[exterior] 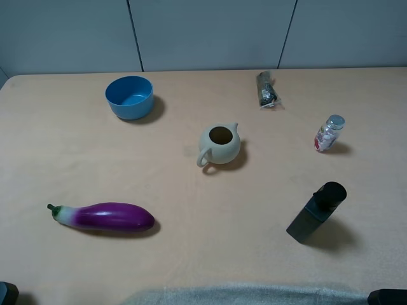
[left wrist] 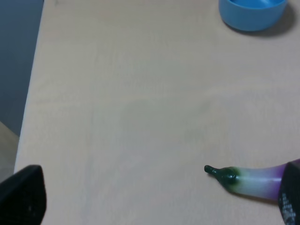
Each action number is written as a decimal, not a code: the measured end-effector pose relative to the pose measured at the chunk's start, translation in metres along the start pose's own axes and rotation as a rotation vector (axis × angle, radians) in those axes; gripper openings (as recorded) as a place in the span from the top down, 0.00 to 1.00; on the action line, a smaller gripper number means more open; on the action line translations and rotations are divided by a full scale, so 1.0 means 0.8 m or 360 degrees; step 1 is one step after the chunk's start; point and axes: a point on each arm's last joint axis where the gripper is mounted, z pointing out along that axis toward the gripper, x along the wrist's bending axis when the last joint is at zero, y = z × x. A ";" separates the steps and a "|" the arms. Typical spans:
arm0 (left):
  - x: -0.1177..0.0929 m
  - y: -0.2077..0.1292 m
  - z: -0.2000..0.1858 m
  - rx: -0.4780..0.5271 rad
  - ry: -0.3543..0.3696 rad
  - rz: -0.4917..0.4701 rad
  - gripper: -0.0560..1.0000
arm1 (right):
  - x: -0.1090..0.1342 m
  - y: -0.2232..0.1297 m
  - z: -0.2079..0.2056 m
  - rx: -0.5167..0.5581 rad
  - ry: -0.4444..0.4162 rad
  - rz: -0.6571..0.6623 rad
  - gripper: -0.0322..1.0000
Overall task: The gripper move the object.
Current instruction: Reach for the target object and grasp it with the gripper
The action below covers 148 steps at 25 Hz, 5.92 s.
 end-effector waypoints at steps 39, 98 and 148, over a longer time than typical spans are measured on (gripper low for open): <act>0.000 0.000 0.000 0.0000 0.0000 0.0000 0.01 | 0.006 0.000 0.000 0.0002 0.0079 0.0010 0.30; 0.000 0.000 0.000 0.0000 0.0000 0.0000 0.01 | 0.096 0.042 0.195 0.1065 0.1070 -0.2067 0.30; 0.000 0.000 0.000 0.0000 0.0000 0.0000 0.01 | 0.106 -0.049 0.257 0.1080 0.1671 -0.2784 0.30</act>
